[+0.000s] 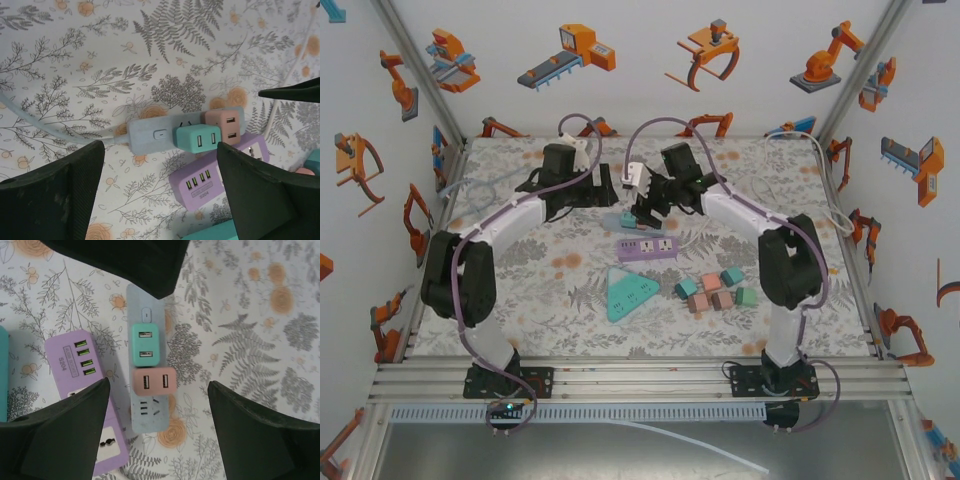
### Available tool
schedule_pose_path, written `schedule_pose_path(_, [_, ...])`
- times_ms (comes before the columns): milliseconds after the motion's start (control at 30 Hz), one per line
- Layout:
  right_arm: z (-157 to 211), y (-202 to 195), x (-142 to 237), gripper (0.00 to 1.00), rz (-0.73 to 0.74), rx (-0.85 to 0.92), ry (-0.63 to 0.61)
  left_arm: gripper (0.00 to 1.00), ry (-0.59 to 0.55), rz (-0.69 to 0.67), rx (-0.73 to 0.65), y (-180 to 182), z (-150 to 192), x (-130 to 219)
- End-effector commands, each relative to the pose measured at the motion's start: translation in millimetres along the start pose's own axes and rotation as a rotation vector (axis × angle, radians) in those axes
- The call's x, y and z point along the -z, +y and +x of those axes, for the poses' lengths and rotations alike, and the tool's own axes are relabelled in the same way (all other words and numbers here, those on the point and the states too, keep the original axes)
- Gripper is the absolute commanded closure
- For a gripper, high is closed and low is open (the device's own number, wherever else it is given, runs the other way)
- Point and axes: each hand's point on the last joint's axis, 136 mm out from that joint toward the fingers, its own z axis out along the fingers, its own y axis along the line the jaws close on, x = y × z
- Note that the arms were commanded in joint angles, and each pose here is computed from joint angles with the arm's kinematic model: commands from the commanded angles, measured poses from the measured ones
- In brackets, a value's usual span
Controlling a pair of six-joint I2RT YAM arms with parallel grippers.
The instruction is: Pull the plug off the socket
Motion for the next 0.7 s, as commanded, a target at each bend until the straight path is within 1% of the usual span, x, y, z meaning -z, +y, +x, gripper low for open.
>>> schedule_pose_path(0, [-5.8, 4.6, -3.7, 0.31, -0.085, 0.023, -0.044, 0.18, 0.033, 0.019, -0.018, 0.0, 1.2, -5.7])
schedule_pose_path(133, [4.7, 0.8, -13.4, 0.34, -0.105, -0.004, -0.05, 0.24, 0.109, 0.088, -0.008, -6.1, 17.4, -20.0])
schedule_pose_path(233, [17.3, 0.2, -20.0, 0.35, -0.114, -0.026, -0.034, 0.3, 0.125, 0.114, 0.008, -7.5, 25.8, -25.6])
schedule_pose_path(300, [21.1, 1.4, -21.6, 0.38, -0.126, -0.036, -0.04, 0.32, 0.139, 0.121, 0.014, -7.3, 31.1, -28.6])
schedule_pose_path(467, [25.8, 1.8, -27.1, 0.54, -0.143, -0.059, -0.057, 0.37, 0.162, 0.136, 0.026, -6.8, 38.8, -38.4])
schedule_pose_path(667, [30.1, 2.6, -30.8, 0.55, -0.145, -0.065, -0.057, 0.39, 0.19, 0.193, 0.047, -14.6, 47.0, -44.1])
